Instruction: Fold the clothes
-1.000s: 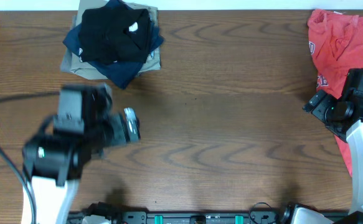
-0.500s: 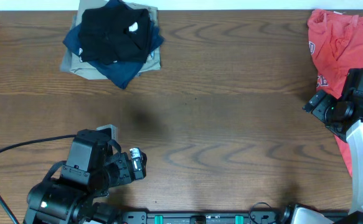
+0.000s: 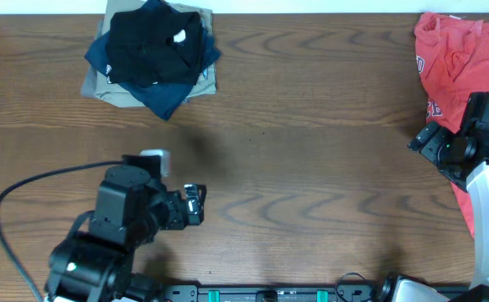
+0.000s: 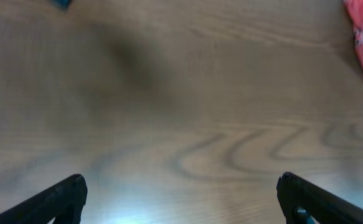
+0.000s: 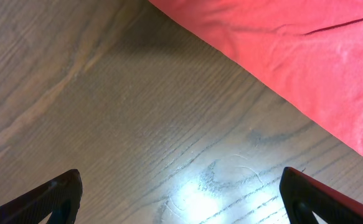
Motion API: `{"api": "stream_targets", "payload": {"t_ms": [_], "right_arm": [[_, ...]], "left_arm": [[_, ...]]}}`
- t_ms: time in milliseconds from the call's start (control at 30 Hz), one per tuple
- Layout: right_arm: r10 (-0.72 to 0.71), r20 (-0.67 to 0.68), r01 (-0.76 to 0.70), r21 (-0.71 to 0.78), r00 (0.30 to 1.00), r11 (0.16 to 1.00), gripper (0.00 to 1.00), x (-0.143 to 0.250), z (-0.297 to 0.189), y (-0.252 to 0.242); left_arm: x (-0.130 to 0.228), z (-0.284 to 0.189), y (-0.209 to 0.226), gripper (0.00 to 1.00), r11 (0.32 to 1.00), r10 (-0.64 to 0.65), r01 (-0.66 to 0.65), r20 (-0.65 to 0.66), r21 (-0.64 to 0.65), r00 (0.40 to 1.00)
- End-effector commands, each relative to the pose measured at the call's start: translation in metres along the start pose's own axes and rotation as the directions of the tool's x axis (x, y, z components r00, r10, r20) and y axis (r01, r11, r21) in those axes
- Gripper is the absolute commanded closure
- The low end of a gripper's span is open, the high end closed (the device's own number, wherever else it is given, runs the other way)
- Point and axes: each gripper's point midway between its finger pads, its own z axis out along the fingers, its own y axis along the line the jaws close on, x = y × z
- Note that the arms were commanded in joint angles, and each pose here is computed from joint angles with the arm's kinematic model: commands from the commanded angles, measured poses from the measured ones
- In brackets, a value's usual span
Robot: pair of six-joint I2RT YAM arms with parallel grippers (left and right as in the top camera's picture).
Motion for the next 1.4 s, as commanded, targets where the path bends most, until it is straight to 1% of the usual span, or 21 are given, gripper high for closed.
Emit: {"api": "stream_targets", "payload": {"t_ms": [0, 67, 167, 267, 333, 467, 600, 767, 900, 967, 1033, 1100, 1167, 1233, 1367], "right_arm": [[0.000, 0.013, 0.000, -0.004, 1.000, 1.000, 0.01, -0.003, -0.004, 0.000], [0.000, 0.013, 0.000, -0.004, 1.000, 1.000, 0.01, -0.003, -0.004, 0.000], [0.000, 0.013, 0.000, -0.004, 1.000, 1.000, 0.01, -0.003, -0.004, 0.000], [0.000, 0.013, 0.000, -0.004, 1.000, 1.000, 0.01, -0.003, -0.004, 0.000], [0.000, 0.013, 0.000, -0.004, 1.000, 1.000, 0.01, -0.003, -0.004, 0.000], [0.000, 0.013, 0.000, -0.004, 1.000, 1.000, 0.01, -0.003, -0.004, 0.000], [0.000, 0.013, 0.000, -0.004, 1.000, 1.000, 0.01, -0.003, -0.004, 0.000], [0.000, 0.013, 0.000, -0.004, 1.000, 1.000, 0.01, -0.003, -0.004, 0.000], [0.000, 0.013, 0.000, -0.004, 1.000, 1.000, 0.01, -0.003, -0.004, 0.000], [0.000, 0.013, 0.000, -0.004, 1.000, 1.000, 0.01, -0.003, -0.004, 0.000], [0.000, 0.013, 0.000, -0.004, 1.000, 1.000, 0.01, -0.003, -0.004, 0.000], [0.000, 0.013, 0.000, -0.004, 1.000, 1.000, 0.01, -0.003, -0.004, 0.000], [0.000, 0.013, 0.000, -0.005, 1.000, 1.000, 0.01, -0.003, -0.004, 0.000], [0.000, 0.013, 0.000, -0.004, 1.000, 1.000, 0.01, -0.003, -0.004, 0.000], [0.000, 0.013, 0.000, -0.004, 1.000, 1.000, 0.01, -0.003, -0.004, 0.000]], "left_arm": [[0.007, 0.015, 0.013, 0.02, 0.983, 0.181, -0.180, 0.039, -0.024, 0.983], [0.010, 0.023, 0.023, 0.02, 0.980, 0.198, -0.195, 0.079, -0.038, 0.977], [0.015, 0.033, 0.040, 0.02, 0.984, 0.174, -0.166, 0.147, -0.064, 0.974], [0.016, 0.039, 0.057, 0.02, 0.987, 0.151, -0.131, 0.247, -0.096, 0.957], [0.011, 0.039, 0.068, 0.02, 0.987, 0.141, -0.107, 0.333, -0.116, 0.932], [0.000, 0.035, 0.088, 0.02, 0.986, 0.136, -0.066, 0.499, -0.156, 0.856], [-0.008, 0.033, 0.102, 0.02, 0.981, 0.144, -0.038, 0.590, -0.188, 0.795], [-0.016, 0.032, 0.107, 0.02, 0.978, 0.167, -0.043, 0.648, -0.203, 0.743], [-0.017, 0.031, 0.112, 0.02, 0.975, 0.168, -0.029, 0.653, -0.219, 0.738], [-0.018, 0.029, 0.111, 0.02, 0.971, 0.191, -0.045, 0.656, -0.234, 0.730], [-0.021, 0.024, 0.109, 0.02, 0.966, 0.221, -0.067, 0.670, -0.249, 0.709], [-0.025, 0.015, 0.105, 0.02, 0.958, 0.262, -0.095, 0.690, -0.271, 0.675], [-0.026, 0.011, 0.103, 0.02, 0.953, 0.281, -0.107, 0.699, -0.283, 0.657], [-0.025, 0.010, 0.102, 0.02, 0.952, 0.285, -0.109, 0.700, -0.285, 0.655], [-0.018, 0.019, 0.107, 0.02, 0.953, 0.278, -0.106, 0.682, -0.283, 0.676]]}}
